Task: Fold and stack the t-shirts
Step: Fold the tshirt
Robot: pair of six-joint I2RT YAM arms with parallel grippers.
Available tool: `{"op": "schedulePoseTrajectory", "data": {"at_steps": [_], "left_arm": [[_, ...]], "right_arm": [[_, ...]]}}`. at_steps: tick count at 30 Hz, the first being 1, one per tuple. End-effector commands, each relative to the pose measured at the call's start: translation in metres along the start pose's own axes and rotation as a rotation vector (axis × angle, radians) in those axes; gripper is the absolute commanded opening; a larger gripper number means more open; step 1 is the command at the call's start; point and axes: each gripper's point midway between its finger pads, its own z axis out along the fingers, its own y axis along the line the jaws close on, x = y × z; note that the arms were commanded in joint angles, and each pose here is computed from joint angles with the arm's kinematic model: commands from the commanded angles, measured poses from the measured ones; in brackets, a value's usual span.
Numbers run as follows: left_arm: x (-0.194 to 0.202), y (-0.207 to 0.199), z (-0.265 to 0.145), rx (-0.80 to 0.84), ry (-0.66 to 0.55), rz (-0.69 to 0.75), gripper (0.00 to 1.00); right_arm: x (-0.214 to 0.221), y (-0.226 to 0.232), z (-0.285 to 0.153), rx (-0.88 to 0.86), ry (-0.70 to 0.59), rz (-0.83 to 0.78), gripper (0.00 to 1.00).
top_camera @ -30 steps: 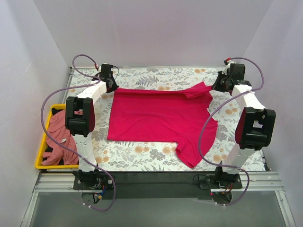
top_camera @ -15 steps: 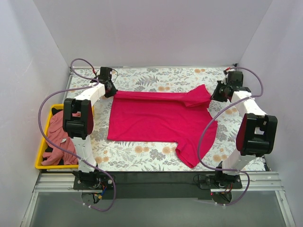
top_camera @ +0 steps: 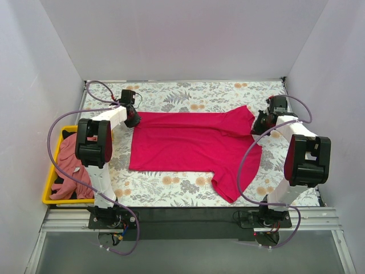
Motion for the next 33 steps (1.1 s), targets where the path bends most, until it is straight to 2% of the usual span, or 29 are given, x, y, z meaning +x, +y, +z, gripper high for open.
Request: {"op": "schedulePoseTrajectory", "data": {"at_steps": [1,14,24,33], "left_arm": [[-0.010,0.004,-0.008,0.002,-0.036,-0.036,0.00],[-0.006,0.009,-0.009,0.004,-0.037,-0.068,0.00],[-0.039,0.002,-0.016,0.021,-0.104,-0.062,0.00],[-0.024,0.011,-0.009,-0.006,-0.066,-0.075,0.00]], "right_arm": [[0.010,-0.005,0.004,0.017,0.021,0.024,0.01],[0.017,0.000,0.000,-0.013,0.042,0.039,0.01],[-0.010,0.009,-0.019,-0.023,-0.033,0.030,0.01],[0.018,0.006,-0.015,-0.039,0.037,0.048,0.01]]}}
